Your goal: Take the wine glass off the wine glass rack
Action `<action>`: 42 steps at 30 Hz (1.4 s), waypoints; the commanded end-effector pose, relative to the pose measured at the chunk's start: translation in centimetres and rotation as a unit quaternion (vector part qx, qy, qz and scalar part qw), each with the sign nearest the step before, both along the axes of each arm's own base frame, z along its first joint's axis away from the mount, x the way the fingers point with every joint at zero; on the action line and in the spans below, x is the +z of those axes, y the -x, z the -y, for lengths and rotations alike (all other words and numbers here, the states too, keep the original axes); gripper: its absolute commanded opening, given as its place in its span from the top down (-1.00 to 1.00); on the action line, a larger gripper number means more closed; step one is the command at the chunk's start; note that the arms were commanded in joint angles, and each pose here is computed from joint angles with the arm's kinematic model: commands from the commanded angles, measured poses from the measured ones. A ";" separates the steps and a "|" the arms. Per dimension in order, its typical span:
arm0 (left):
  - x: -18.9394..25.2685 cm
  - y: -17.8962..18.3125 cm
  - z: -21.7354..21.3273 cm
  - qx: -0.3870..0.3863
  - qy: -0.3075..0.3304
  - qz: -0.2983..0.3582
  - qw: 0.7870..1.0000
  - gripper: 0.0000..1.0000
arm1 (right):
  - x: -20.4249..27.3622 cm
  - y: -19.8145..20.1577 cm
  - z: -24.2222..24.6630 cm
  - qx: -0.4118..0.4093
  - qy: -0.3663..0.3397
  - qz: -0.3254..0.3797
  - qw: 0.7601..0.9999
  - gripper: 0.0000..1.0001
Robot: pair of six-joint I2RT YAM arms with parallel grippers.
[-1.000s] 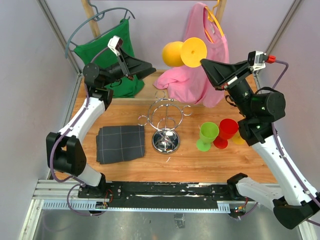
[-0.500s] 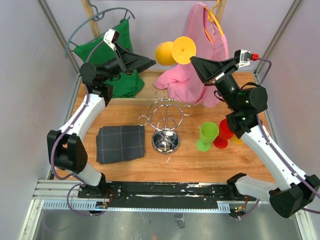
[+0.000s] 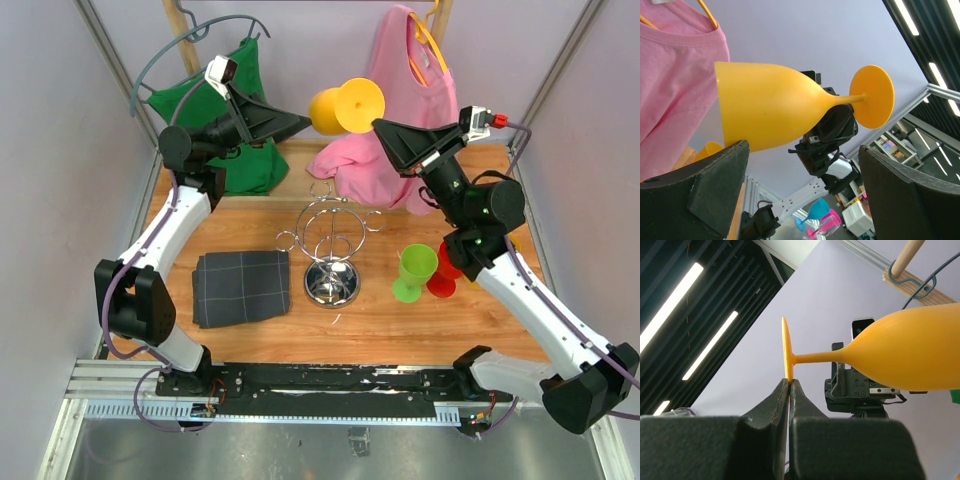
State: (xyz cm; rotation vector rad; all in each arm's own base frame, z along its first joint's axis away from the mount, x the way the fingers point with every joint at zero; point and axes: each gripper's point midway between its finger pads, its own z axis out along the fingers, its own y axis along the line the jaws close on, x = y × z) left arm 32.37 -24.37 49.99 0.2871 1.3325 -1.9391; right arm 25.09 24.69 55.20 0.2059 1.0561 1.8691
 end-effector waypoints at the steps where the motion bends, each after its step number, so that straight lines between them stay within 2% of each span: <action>1: 0.4 0.8 -0.7 0.009 0.005 0.031 0.999 -0.91 | 2.2 2.7 1.9 -0.025 -0.019 0.042 0.999 0.99; 11: -0.2 -0.1 -1.3 0.026 0.000 0.022 0.999 -0.91 | 2.2 3.4 2.8 -0.035 -0.021 0.041 0.998 0.99; 19: 0.3 -0.3 -1.2 0.024 -0.001 0.026 0.999 -0.92 | 1.4 2.7 1.1 -0.001 -0.024 0.039 0.999 0.99; 34: 0.0 -1.1 -1.1 0.022 0.001 0.017 1.000 -0.91 | -0.3 1.4 -0.9 0.010 -0.026 0.022 0.999 0.99; 37: 0.7 -0.3 -1.3 0.020 0.006 0.020 1.000 -0.81 | -1.0 0.7 -0.7 -0.001 -0.037 0.013 0.999 0.99; 42: 1.8 1.7 -1.7 0.016 0.014 0.027 0.999 -0.45 | -2.5 -0.5 -0.4 -0.012 -0.055 -0.005 0.998 0.99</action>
